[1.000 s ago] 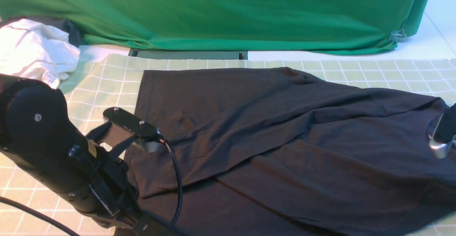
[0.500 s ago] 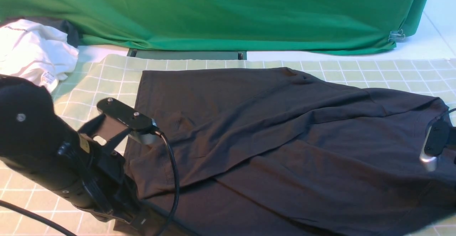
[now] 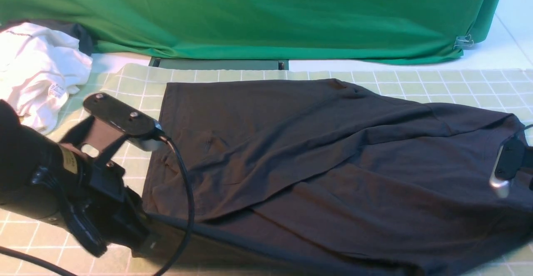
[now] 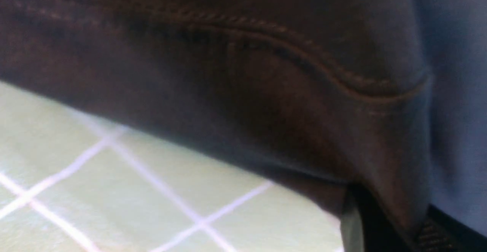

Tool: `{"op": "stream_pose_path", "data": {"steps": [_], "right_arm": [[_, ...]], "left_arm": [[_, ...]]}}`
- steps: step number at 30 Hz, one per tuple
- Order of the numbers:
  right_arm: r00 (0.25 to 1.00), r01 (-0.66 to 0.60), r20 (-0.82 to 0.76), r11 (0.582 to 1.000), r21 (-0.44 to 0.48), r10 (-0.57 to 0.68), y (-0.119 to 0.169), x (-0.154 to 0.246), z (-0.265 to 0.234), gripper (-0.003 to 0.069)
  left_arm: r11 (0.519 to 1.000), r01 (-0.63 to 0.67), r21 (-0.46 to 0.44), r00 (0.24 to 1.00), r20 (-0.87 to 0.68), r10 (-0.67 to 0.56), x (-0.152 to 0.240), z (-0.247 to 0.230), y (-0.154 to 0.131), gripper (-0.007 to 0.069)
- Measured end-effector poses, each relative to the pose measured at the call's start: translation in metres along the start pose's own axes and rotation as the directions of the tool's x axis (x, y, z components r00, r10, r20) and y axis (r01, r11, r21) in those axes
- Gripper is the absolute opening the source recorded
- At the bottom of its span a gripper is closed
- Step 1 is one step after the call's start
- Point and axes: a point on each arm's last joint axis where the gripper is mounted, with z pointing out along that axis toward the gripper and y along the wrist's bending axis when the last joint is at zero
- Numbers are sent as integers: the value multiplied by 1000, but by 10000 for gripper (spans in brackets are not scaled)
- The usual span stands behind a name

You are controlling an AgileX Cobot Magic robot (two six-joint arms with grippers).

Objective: Fold a long-sleeved shirt over a green coffee tablecloth.
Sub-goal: 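Grasp the near edge of the shirt at its hem and shoulder corners, then fold the black garment in half by bringing its near edge over to the far edge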

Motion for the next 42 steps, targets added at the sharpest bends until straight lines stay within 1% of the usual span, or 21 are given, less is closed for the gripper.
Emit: {"op": "stream_pose_path", "data": {"steps": [4, 6, 11, 16, 21, 24, 26, 27, 30, 33, 35, 37, 42], "right_arm": [[999, -31, 37, 997, 73, 28, -10, -3, -21, 64], [995, -79, 64, 991, 109, 73, -15, -5, -33, 64], [989, -125, 98, 981, 150, 111, -23, -9, -45, 64], [981, -156, 144, 966, 206, 127, -34, -13, -55, 64], [960, -200, 248, 933, 299, 127, -48, -22, -67, 64], [941, -235, 317, 908, 346, 122, -54, -29, -72, 64], [928, -242, 360, 887, 394, 93, -57, -36, -76, 64], [926, -239, 370, 882, 407, 80, -56, -40, -77, 64], [909, -234, 416, 853, 466, 22, -57, -53, -83, 64], [897, -236, 442, 833, 501, -11, -64, -64, -87, 64], [894, -239, 448, 827, 508, -17, -68, -67, -88, 64], [890, -249, 455, 829, 501, -7, -79, -74, -80, 64], [883, -273, 468, 829, 488, 15, -95, -84, -68, 64]], "left_arm": [[999, 11, -33, 1000, 16, -11, 0, -4, 2, -22], [999, 22, -41, 999, 35, -21, -1, -5, 3, -22], [998, 28, -51, 997, 79, -24, -5, -5, 4, -22], [996, 74, -49, 992, 110, -68, -8, -6, 4, -21], [990, 131, -48, 977, 176, -120, -20, -18, 6, -21], [983, 176, -57, 959, 234, -158, -30, -28, 14, -21], [971, 230, -66, 945, 255, -206, -38, -30, 26, -21], [966, 248, -70, 940, 258, -223, -41, -29, 32, -21], [947, 308, -86, 932, 229, -283, -52, -16, 56, -21], [936, 336, -107, 926, 217, -308, -66, -4, 78, -21], [929, 352, -114, 922, 215, -322, -72, 2, 87, -21], [918, 375, -128, 908, 250, -336, -90, 8, 106, -21], [911, 387, -140, 897, 286, -337, -120, 24, 131, -21]]}}
